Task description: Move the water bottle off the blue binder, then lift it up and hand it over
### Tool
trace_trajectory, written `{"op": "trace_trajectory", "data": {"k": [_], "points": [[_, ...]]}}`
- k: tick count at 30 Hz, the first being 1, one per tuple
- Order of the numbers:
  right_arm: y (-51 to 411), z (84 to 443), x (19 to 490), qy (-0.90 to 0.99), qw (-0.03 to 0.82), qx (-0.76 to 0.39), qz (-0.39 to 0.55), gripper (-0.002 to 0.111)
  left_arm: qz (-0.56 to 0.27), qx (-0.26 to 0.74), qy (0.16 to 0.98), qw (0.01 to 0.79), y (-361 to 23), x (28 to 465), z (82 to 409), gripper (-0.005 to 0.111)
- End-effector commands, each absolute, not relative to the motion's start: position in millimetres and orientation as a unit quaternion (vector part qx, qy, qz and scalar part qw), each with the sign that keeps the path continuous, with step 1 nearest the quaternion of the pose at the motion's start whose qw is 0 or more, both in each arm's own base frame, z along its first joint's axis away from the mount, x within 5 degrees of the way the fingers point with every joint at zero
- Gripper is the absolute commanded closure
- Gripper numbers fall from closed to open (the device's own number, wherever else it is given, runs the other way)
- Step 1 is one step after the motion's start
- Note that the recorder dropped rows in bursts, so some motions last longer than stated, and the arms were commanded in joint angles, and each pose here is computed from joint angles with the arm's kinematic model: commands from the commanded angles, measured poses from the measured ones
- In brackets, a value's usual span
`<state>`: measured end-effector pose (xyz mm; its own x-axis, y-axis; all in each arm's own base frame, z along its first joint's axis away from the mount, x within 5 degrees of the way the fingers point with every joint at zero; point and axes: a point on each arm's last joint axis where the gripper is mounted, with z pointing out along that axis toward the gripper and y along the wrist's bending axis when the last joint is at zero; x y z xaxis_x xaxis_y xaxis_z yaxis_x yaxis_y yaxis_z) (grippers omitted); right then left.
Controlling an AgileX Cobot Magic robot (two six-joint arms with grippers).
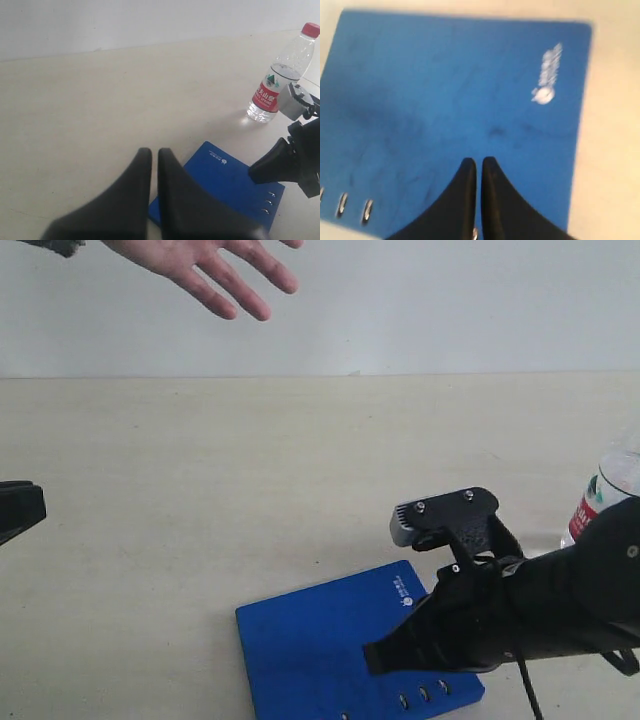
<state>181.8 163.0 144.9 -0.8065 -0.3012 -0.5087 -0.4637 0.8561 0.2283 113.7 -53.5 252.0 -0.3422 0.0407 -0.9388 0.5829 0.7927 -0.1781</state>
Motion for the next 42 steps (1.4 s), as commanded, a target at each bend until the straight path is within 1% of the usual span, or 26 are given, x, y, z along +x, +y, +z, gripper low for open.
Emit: {"op": "trace_trajectory", "data": {"k": [1, 3, 8, 13, 15, 17, 20, 22, 25, 26, 28, 32, 34, 37, 39, 42], "points": [[165, 134, 180, 0.943, 0.196, -0.205, 0.175, 0.108, -0.255, 0.21, 0.775, 0.539, -55, 112, 254, 0.102], [166, 125, 176, 0.948, 0.163, -0.209, 0.175, 0.108, -0.255, 0.21, 0.775, 0.539, -55, 112, 254, 0.102], [167, 108, 171, 0.965, 0.098, -0.167, 0.176, 0.108, -0.255, 0.21, 0.775, 0.539, -55, 112, 254, 0.102], [169, 107, 156, 0.958, 0.028, -0.202, 0.201, 0.108, -0.255, 0.21, 0.775, 0.539, -55, 112, 254, 0.102], [173, 108, 151, 0.952, 0.02, -0.226, 0.204, 0.108, -0.255, 0.21, 0.775, 0.539, -55, 112, 254, 0.102], [177, 109, 148, 0.946, 0.03, -0.25, 0.203, 0.108, -0.255, 0.21, 0.775, 0.539, -55, 112, 254, 0.102], [186, 119, 154, 0.934, 0.093, -0.282, 0.198, 0.108, -0.255, 0.21, 0.775, 0.539, -55, 112, 254, 0.102], [190, 128, 168, 0.927, 0.166, -0.284, 0.182, 0.108, -0.255, 0.21, 0.775, 0.539, -55, 112, 254, 0.102], [188, 138, 192, 0.914, 0.285, -0.251, 0.139, 0.108, -0.255, 0.21, 0.775, 0.539, -55, 112, 254, 0.102], [188, 140, 199, 0.911, 0.308, -0.242, 0.128, 0.108, -0.255, 0.21, 0.775, 0.538, -55, 112, 253, 0.102], [189, 138, 207, 0.911, 0.315, -0.24, 0.119, 0.108, -0.254, 0.211, 0.776, 0.538, -55, 112, 253, 0.102], [195, 130, 223, 0.919, 0.273, -0.253, 0.132, 0.108, -0.256, 0.224, 0.775, 0.532, -56, 110, 252, 0.102], [204, 133, 222, 0.908, 0.244, -0.305, 0.152, 0.108, -0.254, 0.23, 0.776, 0.529, -56, 110, 252, 0.102], [215, 139, 215, 0.862, 0.214, -0.424, 0.175, 0.108, -0.253, 0.228, 0.777, 0.529, -56, 110, 252, 0.102], [215, 140, 218, 0.853, 0.229, -0.438, 0.165, 0.108, -0.252, 0.228, 0.777, 0.53, -56, 110, 252, 0.102], [212, 144, 233, 0.863, 0.289, -0.395, 0.126, 0.108, -0.252, 0.228, 0.777, 0.53, -56, 110, 252, 0.102]]}}
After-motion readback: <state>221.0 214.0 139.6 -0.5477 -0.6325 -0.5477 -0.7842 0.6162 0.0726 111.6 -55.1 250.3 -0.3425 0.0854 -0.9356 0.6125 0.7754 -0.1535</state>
